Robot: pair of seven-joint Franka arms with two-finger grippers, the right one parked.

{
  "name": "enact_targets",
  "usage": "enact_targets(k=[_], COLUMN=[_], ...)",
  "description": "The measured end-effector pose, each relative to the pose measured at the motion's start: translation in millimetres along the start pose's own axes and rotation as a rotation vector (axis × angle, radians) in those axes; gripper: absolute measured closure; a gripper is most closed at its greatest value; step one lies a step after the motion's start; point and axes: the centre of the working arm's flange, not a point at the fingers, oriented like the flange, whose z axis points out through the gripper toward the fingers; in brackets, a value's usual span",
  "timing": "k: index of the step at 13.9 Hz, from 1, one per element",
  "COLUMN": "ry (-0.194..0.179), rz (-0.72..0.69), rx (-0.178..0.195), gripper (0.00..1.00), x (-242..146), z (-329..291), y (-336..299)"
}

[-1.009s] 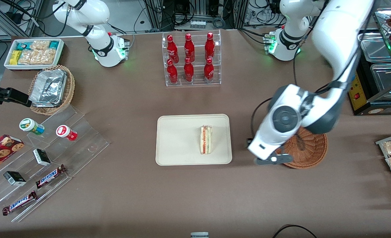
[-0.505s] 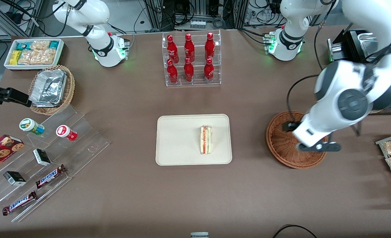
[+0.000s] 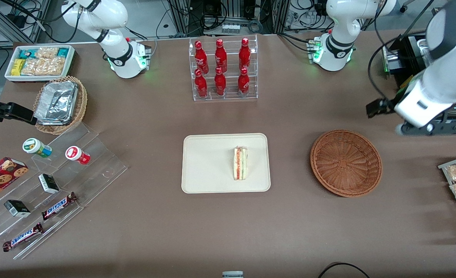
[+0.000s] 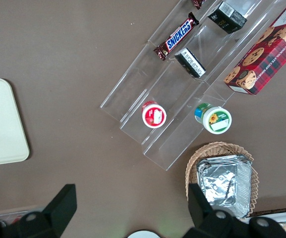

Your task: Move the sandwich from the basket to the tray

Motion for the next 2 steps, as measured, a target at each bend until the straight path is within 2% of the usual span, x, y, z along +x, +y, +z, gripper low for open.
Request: enact_targets(k=[2], ry=[0.028], rz=[0.012], rx=[0.0], gripper=[0.0], x=[-11.3], z=[-17.2], y=[-7.4])
